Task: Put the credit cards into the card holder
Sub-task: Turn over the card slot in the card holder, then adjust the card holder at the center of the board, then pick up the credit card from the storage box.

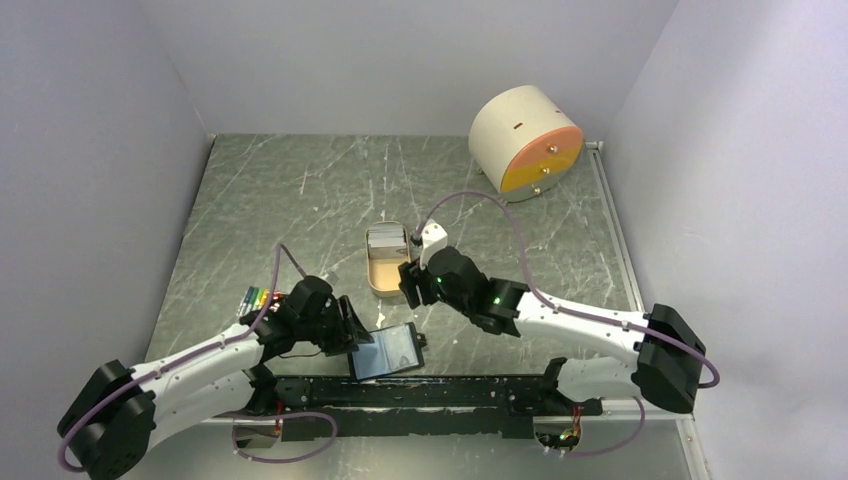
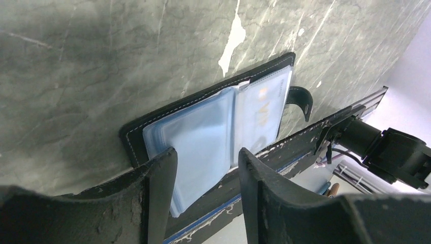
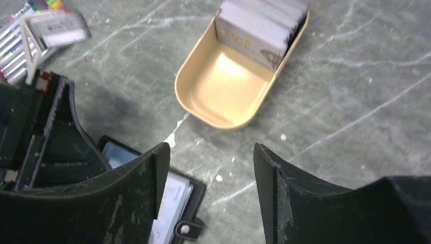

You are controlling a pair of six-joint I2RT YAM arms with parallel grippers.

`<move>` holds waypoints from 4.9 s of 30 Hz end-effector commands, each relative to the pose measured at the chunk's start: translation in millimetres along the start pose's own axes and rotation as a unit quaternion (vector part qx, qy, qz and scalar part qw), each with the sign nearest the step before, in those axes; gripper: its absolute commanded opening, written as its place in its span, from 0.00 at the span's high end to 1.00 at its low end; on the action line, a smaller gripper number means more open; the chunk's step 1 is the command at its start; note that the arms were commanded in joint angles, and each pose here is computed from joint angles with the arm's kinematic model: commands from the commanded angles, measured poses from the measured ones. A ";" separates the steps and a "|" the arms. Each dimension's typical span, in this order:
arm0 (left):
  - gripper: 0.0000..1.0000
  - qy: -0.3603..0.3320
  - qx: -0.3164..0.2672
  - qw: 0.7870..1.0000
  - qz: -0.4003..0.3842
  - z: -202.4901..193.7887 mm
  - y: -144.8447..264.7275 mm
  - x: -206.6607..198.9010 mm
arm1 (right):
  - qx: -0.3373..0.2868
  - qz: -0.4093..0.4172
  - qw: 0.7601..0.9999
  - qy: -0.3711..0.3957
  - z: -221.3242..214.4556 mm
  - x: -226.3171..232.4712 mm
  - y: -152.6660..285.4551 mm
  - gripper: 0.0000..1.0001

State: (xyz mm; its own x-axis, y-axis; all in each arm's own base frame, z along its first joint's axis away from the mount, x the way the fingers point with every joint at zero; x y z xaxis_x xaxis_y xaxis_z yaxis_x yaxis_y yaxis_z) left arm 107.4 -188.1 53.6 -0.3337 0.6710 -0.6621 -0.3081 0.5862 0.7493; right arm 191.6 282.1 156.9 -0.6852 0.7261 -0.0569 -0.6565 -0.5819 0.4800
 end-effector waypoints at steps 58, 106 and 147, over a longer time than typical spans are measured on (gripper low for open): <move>0.33 -0.051 -0.147 0.984 -0.082 39.2 48.2 -59.6 | -0.049 0.010 0.972 0.230 40.3 -27.0 -55.6 0.33; 0.01 -0.050 -0.271 0.945 -0.176 48.7 144.2 -69.5 | 0.030 -0.013 0.882 0.471 28.0 -48.7 -158.6 0.63; 0.01 -0.053 -0.262 0.949 -0.165 48.5 136.2 -68.8 | 0.011 0.052 0.886 0.462 41.3 -45.0 -142.5 0.85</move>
State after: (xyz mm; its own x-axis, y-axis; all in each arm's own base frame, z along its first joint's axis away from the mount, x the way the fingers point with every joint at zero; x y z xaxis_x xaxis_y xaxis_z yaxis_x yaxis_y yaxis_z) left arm 130.9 -130.8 198.9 -0.0672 0.5488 -0.8332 -0.7907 0.4800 0.3799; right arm 321.5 346.7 99.7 -0.7378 0.0214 -0.6747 -0.5545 -0.5892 0.5876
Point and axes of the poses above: each gripper's point midway between its finger pads, its own y axis back along the fingers, its own x axis along the line the jaws close on, z = x × y, the point moved 3 cm from there along y, back along the fingers, and after that the axes turned 11 degrees about y, right-handed, at the moved point
